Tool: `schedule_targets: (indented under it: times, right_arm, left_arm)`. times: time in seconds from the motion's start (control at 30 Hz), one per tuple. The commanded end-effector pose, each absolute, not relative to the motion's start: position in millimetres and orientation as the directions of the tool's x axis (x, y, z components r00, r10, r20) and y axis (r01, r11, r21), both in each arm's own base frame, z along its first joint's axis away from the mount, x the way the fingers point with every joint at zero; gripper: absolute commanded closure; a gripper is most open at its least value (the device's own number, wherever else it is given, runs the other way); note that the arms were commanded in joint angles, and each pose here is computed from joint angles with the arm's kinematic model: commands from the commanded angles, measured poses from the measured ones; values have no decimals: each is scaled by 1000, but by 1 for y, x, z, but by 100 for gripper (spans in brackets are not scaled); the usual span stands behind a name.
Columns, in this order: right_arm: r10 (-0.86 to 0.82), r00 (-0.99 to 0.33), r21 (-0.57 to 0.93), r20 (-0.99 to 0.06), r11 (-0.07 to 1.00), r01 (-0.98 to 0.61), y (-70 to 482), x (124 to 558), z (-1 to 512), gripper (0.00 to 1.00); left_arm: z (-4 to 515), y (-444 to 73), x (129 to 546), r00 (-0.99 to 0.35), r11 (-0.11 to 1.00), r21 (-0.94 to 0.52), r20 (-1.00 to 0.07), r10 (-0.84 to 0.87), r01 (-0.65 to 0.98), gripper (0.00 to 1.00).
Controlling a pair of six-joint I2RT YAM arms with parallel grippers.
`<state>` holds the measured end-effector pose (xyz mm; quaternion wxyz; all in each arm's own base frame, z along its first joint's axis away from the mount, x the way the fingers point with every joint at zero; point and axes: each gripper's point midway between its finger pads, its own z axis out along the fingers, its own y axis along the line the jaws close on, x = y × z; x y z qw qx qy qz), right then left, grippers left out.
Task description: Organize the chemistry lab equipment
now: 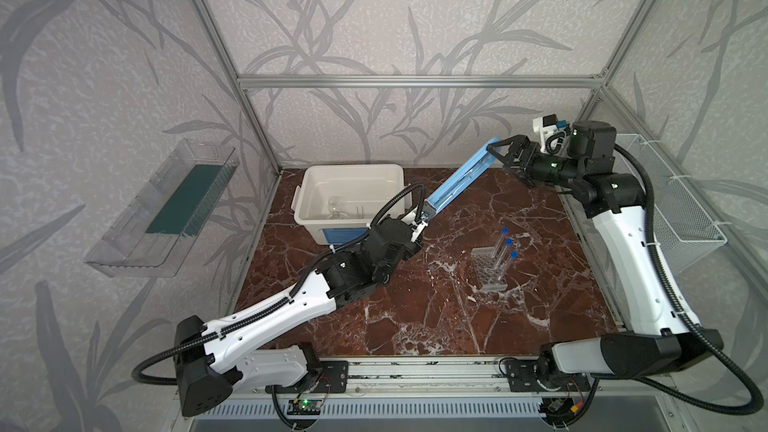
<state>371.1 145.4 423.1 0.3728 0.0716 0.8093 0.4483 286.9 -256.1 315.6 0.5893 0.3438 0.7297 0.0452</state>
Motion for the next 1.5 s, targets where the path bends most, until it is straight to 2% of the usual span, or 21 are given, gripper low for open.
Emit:
schedule_targets:
  times: [0.0,0.2,0.3,0.47,0.6,0.73,0.8,0.9,1.0,1.07,1.2,1.23,1.4,1.47]
  right_arm:
    - [439,-732,790,-520,574,-217,148,368,420,1]
    - [435,-767,790,-472,596,-147,145,374,391,0]
    - [430,-792,799,-434,590,-118,145,377,375,4]
    - [441,-788,784,-429,616,-82,134,376,358,21]
    - [458,-783,788,-420,612,-65,126,380,352,40]
    - [464,-786,792,-409,609,-52,123,386,348,44]
    - [469,-786,796,-404,604,-48,123,389,346,53]
    - [471,-786,803,-402,594,-54,125,392,346,58]
    - [469,-785,804,-405,591,-62,126,393,346,61]
    - [469,-784,806,-407,588,-67,126,394,346,67]
    - [474,-775,803,-419,591,-72,125,399,347,76]
    - [476,-771,804,-422,590,-75,124,400,349,79]
    - [488,-758,815,-432,572,-96,126,405,357,87]
    - [490,-749,810,-446,576,-105,124,404,362,88]
  left_arm:
    - [336,-255,287,-11,788,476,-853,521,391,100]
    - [328,-271,285,27,742,583,-792,610,331,100]
    - [321,-279,286,32,727,617,-769,639,300,100]
    - [319,-280,285,36,749,591,-792,610,300,100]
    - [314,-282,285,34,744,597,-786,617,301,98]
    - [309,-286,281,38,740,606,-780,624,292,98]
    - [306,-287,279,36,748,594,-789,613,295,96]
    - [299,-293,274,37,743,591,-790,612,315,85]
    - [299,-298,266,57,737,585,-795,604,339,82]
    - [300,-300,262,63,742,561,-811,582,366,76]
    - [296,-307,249,54,737,487,-848,527,468,43]
    - [294,-309,244,50,735,462,-860,507,496,39]
    - [297,-313,226,7,738,298,-929,369,605,30]
    - [299,-315,219,-17,731,233,-948,317,642,29]
